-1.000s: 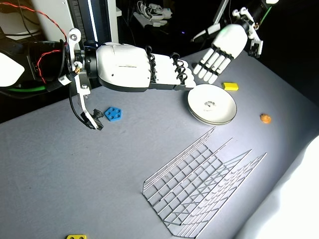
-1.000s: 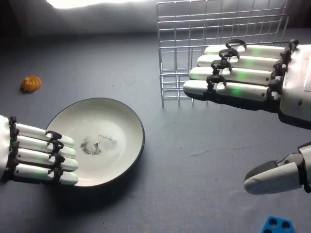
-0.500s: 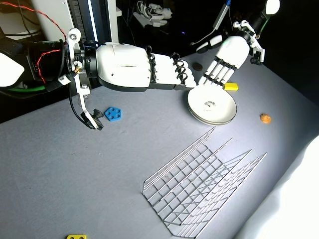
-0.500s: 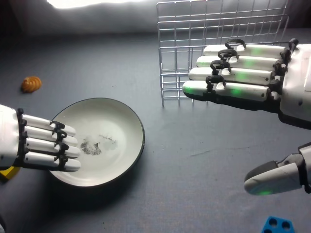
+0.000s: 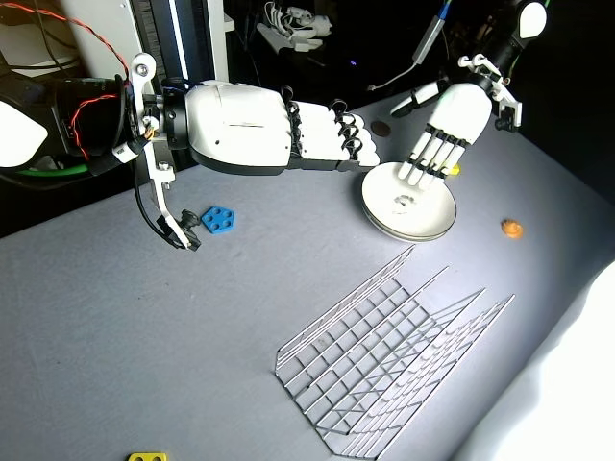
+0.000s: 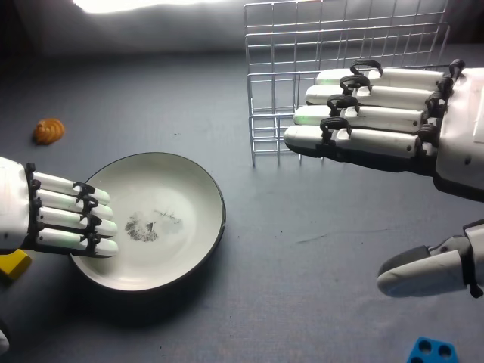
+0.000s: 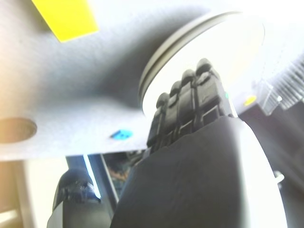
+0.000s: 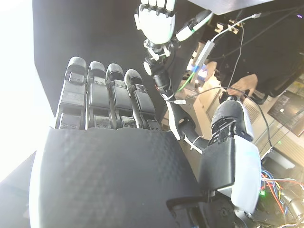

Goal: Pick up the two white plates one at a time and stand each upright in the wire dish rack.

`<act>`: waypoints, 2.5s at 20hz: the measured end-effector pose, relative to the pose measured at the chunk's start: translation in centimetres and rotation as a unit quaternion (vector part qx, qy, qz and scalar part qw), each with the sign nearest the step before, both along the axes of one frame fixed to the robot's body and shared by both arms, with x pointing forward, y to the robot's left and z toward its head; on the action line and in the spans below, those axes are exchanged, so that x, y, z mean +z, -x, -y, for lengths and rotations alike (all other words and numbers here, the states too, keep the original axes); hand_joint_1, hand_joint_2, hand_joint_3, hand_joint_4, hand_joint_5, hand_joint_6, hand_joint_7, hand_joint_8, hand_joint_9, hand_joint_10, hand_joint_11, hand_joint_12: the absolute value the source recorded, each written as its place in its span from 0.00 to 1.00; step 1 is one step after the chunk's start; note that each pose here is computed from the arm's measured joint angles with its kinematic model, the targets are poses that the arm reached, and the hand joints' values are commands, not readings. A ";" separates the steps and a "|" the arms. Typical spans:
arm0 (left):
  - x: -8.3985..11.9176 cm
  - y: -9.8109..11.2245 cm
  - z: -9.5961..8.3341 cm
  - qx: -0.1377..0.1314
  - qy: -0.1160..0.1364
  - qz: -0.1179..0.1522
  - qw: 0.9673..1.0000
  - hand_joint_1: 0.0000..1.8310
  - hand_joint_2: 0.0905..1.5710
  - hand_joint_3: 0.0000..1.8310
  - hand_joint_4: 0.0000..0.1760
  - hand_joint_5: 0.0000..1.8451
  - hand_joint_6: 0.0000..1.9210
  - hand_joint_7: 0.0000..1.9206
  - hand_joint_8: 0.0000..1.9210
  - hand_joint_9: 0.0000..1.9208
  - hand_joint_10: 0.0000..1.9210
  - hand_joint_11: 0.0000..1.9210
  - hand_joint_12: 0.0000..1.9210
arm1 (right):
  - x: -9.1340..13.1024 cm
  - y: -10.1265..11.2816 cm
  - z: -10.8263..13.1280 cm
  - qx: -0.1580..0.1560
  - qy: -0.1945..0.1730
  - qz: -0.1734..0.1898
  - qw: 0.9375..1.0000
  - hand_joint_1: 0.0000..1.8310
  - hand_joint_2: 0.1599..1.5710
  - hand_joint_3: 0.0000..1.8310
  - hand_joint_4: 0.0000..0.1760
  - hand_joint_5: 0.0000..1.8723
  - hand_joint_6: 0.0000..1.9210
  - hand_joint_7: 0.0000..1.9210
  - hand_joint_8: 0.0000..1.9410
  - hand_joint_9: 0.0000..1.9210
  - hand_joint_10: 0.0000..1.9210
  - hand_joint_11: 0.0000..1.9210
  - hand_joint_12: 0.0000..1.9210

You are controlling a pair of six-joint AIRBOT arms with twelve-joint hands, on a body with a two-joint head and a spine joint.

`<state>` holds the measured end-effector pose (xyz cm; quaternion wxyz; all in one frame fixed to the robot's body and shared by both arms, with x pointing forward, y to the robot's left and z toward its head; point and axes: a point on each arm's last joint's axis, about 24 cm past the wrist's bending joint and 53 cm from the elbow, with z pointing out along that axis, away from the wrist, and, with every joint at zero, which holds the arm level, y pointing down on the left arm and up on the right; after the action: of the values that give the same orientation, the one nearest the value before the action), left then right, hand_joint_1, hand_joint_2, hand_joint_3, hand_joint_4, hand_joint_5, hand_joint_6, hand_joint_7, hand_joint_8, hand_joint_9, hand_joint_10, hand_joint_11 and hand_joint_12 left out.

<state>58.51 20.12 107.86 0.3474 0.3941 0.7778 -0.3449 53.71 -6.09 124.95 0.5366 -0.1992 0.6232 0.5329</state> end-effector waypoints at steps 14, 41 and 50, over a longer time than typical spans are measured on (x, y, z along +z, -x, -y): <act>-1.6 -0.4 -0.8 0.000 -0.024 -0.004 1.000 0.00 0.57 0.00 0.00 0.00 0.00 0.00 0.00 0.00 0.00 0.00 0.00 | 0.1 0.1 0.0 -0.001 0.004 0.012 1.000 0.00 0.62 0.00 0.00 0.00 0.00 0.01 0.00 0.00 0.00 0.00 0.00; -1.6 0.3 7.1 -0.034 0.041 -0.016 0.998 0.00 0.59 0.00 0.00 0.00 0.00 0.00 0.00 0.00 0.00 0.00 0.00 | -4.6 -2.1 -3.6 0.004 0.131 0.140 0.981 0.64 0.56 0.00 0.00 0.00 0.00 0.00 0.00 0.00 0.00 0.01 0.00; -1.6 0.2 7.3 -0.035 0.043 -0.017 0.998 0.00 0.59 0.00 0.00 0.00 0.00 0.00 0.00 0.00 0.00 0.00 0.00 | -6.3 -5.5 -7.8 -0.003 0.144 0.127 0.981 0.63 0.55 0.00 0.00 0.00 0.00 0.00 0.00 0.00 0.00 0.00 0.14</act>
<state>58.32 12.81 106.26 0.3381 0.4003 0.7537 -0.3966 59.20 1.72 118.60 0.5790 -0.3389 0.6207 0.4058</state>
